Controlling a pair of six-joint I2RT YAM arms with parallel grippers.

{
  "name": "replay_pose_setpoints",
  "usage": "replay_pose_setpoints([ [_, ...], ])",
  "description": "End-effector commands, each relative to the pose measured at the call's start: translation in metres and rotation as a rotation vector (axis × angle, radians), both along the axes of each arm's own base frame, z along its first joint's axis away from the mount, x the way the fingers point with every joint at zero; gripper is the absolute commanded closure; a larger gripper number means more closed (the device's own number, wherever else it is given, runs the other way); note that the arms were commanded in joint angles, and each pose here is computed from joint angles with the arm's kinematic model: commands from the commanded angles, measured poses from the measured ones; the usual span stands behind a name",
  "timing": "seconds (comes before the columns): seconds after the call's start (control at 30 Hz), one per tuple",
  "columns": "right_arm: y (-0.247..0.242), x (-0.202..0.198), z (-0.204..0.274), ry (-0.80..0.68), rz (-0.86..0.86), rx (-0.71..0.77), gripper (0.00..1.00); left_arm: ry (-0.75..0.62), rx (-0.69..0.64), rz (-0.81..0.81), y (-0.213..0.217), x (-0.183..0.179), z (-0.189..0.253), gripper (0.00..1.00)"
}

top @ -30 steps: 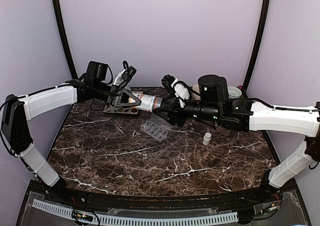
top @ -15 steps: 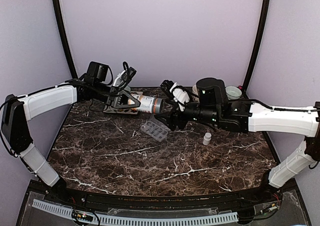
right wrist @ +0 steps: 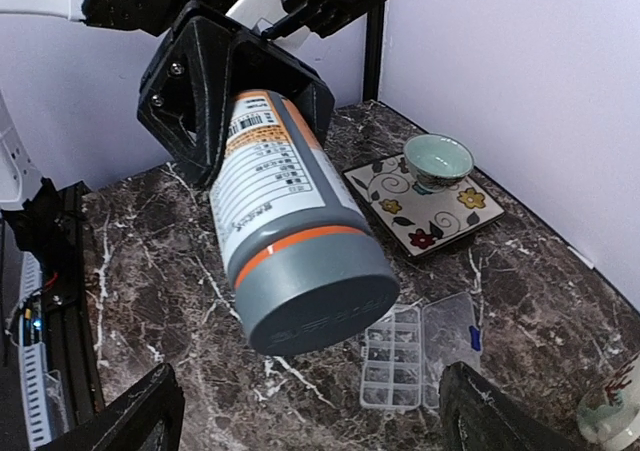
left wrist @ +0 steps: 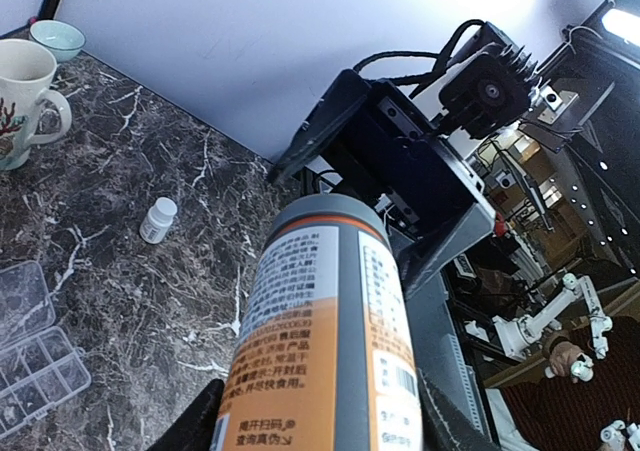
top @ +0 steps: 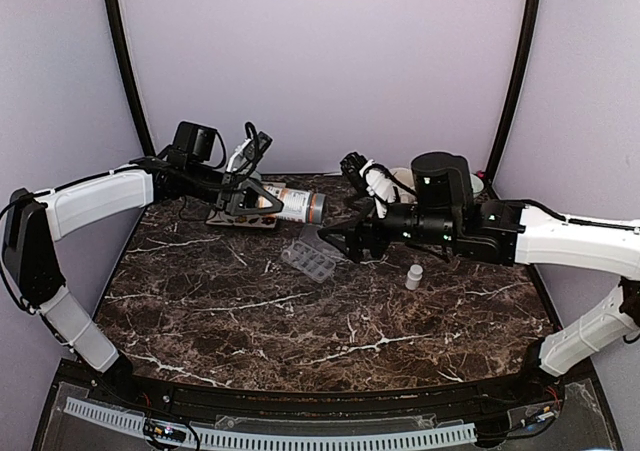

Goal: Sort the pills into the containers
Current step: Unscrew the lid of the pill bottle.

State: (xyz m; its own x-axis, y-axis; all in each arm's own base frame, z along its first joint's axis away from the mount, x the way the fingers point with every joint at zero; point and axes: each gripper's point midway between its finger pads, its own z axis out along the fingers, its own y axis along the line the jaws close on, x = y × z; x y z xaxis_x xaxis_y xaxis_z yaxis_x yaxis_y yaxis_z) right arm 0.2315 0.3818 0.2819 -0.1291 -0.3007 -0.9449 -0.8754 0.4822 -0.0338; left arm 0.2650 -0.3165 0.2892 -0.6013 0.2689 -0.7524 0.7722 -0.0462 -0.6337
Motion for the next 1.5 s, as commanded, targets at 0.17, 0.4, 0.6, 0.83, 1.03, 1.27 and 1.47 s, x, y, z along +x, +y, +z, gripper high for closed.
replay_pose_setpoints([
  [0.17, -0.013, 0.005, 0.034, 0.358, 0.018, 0.347, 0.14, -0.177, -0.044, 0.102, 0.005, 0.009, 0.017, 1.00],
  [0.4, -0.006, 0.017, 0.039, 0.684, 0.098, 0.574, 0.18, -0.220, -0.083, 0.110, 0.006, 0.008, 0.021, 1.00],
  [0.6, 0.010, 0.020, 0.036, 0.827, 0.142, 0.627, 0.19, -0.225, -0.096, 0.093, 0.005, 0.005, 0.021, 1.00],
  [0.83, 0.016, 0.022, 0.035, 0.881, 0.178, 0.661, 0.20, -0.219, -0.100, 0.076, 0.004, 0.004, 0.020, 1.00],
  [1.03, 0.022, 0.026, 0.032, 0.900, 0.180, 0.646, 0.22, -0.214, -0.095, 0.073, 0.004, 0.003, 0.018, 1.00],
  [1.27, 0.026, 0.028, 0.032, 0.898, 0.189, 0.641, 0.30, -0.210, -0.092, 0.066, 0.004, 0.003, 0.017, 1.00],
  [1.47, 0.029, 0.028, 0.034, 0.889, 0.207, 0.626, 0.50, -0.202, -0.086, 0.063, 0.004, 0.002, 0.015, 1.00],
])
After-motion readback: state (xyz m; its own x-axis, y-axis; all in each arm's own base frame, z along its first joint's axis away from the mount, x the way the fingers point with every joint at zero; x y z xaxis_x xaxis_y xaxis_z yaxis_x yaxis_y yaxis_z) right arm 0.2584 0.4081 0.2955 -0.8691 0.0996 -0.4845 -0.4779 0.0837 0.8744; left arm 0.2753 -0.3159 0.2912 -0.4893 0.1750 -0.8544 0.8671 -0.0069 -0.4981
